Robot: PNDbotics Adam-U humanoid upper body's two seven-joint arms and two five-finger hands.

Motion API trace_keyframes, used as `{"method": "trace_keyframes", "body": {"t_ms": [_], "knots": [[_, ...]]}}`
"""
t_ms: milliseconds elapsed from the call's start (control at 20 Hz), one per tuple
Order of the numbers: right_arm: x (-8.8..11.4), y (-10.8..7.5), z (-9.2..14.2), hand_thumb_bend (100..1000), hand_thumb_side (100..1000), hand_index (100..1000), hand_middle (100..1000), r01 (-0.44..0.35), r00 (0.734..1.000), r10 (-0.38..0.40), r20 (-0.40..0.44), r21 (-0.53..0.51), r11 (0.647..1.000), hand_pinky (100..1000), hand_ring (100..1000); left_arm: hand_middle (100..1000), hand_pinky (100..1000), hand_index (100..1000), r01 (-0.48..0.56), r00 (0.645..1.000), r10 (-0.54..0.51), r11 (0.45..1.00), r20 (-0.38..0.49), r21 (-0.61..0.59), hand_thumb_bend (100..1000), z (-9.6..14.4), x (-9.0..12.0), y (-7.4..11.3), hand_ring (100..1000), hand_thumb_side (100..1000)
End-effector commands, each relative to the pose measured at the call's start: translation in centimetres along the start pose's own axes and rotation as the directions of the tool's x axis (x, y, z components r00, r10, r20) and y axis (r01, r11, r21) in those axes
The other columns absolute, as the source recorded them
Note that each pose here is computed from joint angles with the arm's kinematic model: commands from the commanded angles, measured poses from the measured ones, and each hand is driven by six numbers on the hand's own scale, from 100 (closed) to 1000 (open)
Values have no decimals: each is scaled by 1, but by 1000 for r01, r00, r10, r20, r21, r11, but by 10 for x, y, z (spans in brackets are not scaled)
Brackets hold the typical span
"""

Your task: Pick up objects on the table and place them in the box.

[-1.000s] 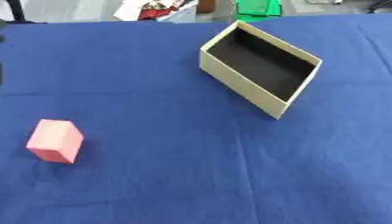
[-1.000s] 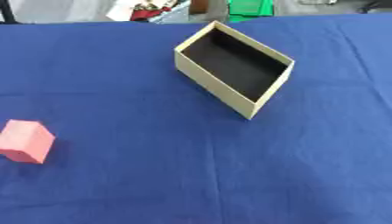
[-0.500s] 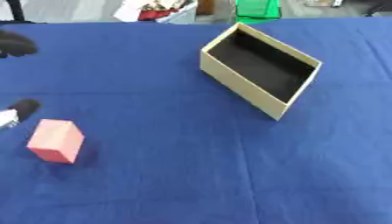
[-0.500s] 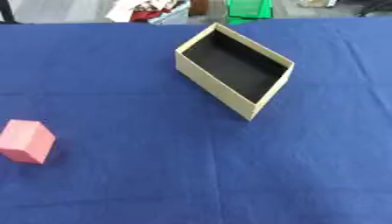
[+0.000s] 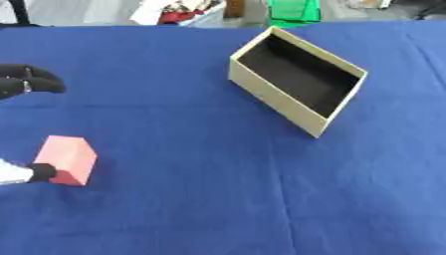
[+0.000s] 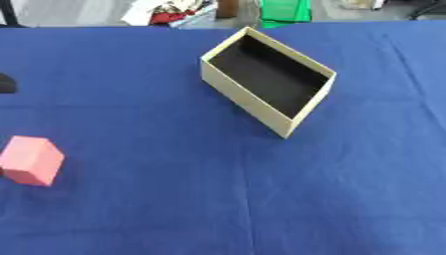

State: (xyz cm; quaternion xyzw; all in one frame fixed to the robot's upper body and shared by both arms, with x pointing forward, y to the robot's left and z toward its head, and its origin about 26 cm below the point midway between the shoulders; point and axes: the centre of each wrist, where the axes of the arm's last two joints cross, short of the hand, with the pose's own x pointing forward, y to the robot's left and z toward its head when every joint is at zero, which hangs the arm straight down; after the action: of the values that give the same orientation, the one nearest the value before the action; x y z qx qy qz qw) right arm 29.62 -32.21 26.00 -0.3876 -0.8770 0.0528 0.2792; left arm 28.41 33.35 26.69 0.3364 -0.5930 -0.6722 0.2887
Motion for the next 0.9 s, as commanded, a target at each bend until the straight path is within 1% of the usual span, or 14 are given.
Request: {"method": "trace_keyframes", "body": {"t_ms": [50,300,400,550,700,900], "knots": [[4,-5,-6,100,947,827,787,-9,1000,9,28,-4,1000,809,790,866,798,931,55,998,-56,997,-15,-58,617,2,2,11,831,531],[4,-4,-6,100,948,827,787,-8,1000,8,27,-2,1000,809,790,880,796,958,1,999,-7,991,-43,-133,547,0,3,8,835,509],[4,-4,-6,100,949,827,787,-8,1000,8,27,-2,1000,809,790,884,792,959,-28,998,18,987,-64,-158,539,-1,3,9,832,519],[5,-4,-6,100,949,827,787,-7,1000,7,27,-1,1000,809,790,897,793,966,-68,995,51,978,-91,-198,545,-4,2,9,837,526],[4,-4,-5,100,949,827,787,-7,1000,7,26,-1,1000,809,790,908,825,978,-104,989,76,967,-126,-234,567,-6,-4,10,858,516],[4,-4,-5,100,950,827,787,-6,1000,6,24,0,1000,809,790,898,831,970,-116,985,76,958,-157,-262,591,-9,-10,10,863,530]]}}
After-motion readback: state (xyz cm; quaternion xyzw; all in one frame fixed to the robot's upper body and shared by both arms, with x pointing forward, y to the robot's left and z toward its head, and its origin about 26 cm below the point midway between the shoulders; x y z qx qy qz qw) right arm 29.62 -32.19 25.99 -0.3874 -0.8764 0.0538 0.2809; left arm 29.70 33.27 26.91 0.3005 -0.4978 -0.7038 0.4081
